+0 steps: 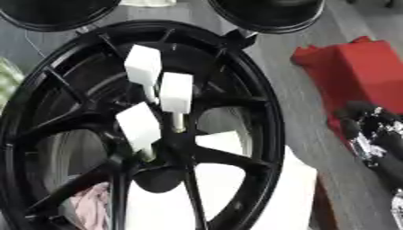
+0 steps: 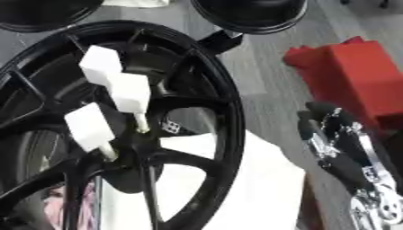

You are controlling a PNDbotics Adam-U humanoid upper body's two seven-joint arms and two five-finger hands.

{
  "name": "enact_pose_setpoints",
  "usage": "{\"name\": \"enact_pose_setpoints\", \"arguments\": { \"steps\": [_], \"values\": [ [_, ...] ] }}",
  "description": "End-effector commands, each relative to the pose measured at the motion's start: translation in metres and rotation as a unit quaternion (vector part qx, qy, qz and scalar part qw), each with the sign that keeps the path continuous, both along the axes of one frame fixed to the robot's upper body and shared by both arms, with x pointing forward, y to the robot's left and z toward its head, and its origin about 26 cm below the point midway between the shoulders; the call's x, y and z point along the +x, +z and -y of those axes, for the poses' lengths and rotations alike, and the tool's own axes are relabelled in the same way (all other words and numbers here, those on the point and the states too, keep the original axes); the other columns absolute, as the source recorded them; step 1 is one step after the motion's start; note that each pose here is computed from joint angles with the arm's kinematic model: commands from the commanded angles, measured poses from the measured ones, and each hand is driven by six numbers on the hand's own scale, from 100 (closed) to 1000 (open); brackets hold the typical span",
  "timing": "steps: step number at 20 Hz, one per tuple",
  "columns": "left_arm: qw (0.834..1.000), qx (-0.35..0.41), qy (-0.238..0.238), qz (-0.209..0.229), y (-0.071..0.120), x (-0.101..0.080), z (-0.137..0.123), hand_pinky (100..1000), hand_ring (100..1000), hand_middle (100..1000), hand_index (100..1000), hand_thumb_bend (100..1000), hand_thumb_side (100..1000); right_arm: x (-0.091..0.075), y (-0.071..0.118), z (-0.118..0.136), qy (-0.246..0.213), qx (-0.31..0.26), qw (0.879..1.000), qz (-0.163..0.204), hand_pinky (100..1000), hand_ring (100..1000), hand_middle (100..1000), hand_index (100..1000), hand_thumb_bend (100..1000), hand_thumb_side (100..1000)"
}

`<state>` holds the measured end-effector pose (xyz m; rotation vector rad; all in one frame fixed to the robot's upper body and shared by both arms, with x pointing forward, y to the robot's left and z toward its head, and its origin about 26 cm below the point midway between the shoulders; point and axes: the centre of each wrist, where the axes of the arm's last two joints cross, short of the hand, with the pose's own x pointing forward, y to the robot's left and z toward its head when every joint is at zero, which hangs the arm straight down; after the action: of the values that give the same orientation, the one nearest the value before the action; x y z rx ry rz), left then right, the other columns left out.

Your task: Pull the pin out of the wheel hub.

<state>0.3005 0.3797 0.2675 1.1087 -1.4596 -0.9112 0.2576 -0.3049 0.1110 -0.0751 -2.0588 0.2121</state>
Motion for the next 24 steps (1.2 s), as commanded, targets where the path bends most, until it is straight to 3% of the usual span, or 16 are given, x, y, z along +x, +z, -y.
{"name": "enact_pose_setpoints", "arguments": {
  "steps": [1, 2, 3, 4, 5, 7, 11, 12, 13, 14, 16, 17, 19, 21, 24],
  "values": [
    [1.000, 0.008, -0.014, 0.006, 0.002, -0.002, -0.002, 724, 591, 457, 626, 100, 283, -0.001, 0.008, 0.000, -0.001, -0.003, 1.000, 0.015, 995, 780, 596, 747, 325, 353],
    [1.000, 0.010, -0.027, -0.001, -0.001, -0.001, -0.001, 777, 688, 613, 798, 100, 384, -0.001, 0.008, 0.000, 0.000, -0.003, 1.000, 0.015, 995, 780, 596, 747, 325, 353],
    [0.999, 0.017, -0.038, -0.009, -0.004, -0.001, -0.001, 828, 783, 754, 899, 100, 489, -0.001, 0.008, 0.000, 0.000, -0.003, 1.000, 0.016, 995, 780, 596, 747, 324, 353],
    [0.998, 0.027, -0.046, -0.018, -0.006, -0.001, -0.002, 856, 830, 809, 949, 135, 567, -0.001, 0.008, 0.000, 0.000, -0.002, 1.000, 0.016, 995, 780, 596, 747, 324, 354],
    [0.998, 0.040, -0.048, -0.024, -0.008, 0.000, -0.003, 870, 855, 833, 974, 289, 690, -0.001, 0.008, 0.000, 0.000, -0.002, 1.000, 0.016, 995, 780, 596, 747, 323, 354],
    [0.997, 0.062, -0.043, -0.029, -0.010, 0.001, -0.006, 872, 859, 834, 974, 371, 747, -0.001, 0.008, 0.000, 0.000, -0.001, 1.000, 0.016, 995, 780, 596, 747, 323, 354],
    [0.996, 0.076, -0.040, -0.032, -0.011, 0.001, -0.007, 869, 855, 826, 958, 370, 767, -0.002, 0.008, 0.000, 0.000, 0.000, 1.000, 0.016, 995, 780, 596, 748, 322, 355],
    [0.996, 0.076, -0.041, -0.032, -0.010, 0.001, -0.007, 867, 852, 821, 951, 353, 771, -0.002, 0.008, 0.000, 0.000, 0.000, 1.000, 0.016, 995, 780, 596, 748, 322, 354],
    [0.996, 0.074, -0.043, -0.030, -0.009, 0.001, -0.006, 860, 842, 805, 931, 263, 785, -0.002, 0.008, 0.000, 0.000, 0.000, 1.000, 0.016, 995, 780, 596, 748, 322, 354],
    [0.997, 0.066, -0.043, -0.024, -0.007, 0.001, -0.005, 844, 818, 772, 891, 100, 757, -0.002, 0.008, 0.000, 0.000, 0.000, 1.000, 0.016, 995, 780, 596, 748, 321, 354],
    [0.998, 0.028, -0.049, 0.021, 0.003, -0.002, 0.002, 803, 749, 680, 812, 100, 673, -0.002, 0.008, 0.001, 0.000, 0.000, 1.000, 0.016, 995, 780, 596, 748, 320, 354],
    [0.996, -0.004, -0.066, 0.064, 0.011, -0.006, 0.009, 776, 694, 614, 769, 100, 683, -0.002, 0.008, 0.001, 0.000, -0.001, 1.000, 0.017, 995, 780, 596, 748, 319, 354],
    [0.974, -0.093, -0.118, 0.171, 0.027, -0.015, 0.024, 750, 646, 571, 742, 100, 668, -0.002, 0.008, 0.002, 0.000, -0.001, 1.000, 0.018, 994, 779, 596, 747, 318, 353],
    [0.930, -0.188, -0.169, 0.265, 0.035, -0.019, 0.032, 742, 634, 561, 739, 100, 663, -0.002, 0.009, 0.002, 0.000, -0.002, 1.000, 0.022, 994, 779, 595, 747, 316, 353],
    [0.872, -0.290, -0.216, 0.331, 0.031, -0.018, 0.037, 739, 631, 559, 738, 100, 675, -0.001, 0.011, 0.004, -0.003, 0.000, 1.000, 0.028, 994, 779, 595, 747, 309, 353]
  ]
}}
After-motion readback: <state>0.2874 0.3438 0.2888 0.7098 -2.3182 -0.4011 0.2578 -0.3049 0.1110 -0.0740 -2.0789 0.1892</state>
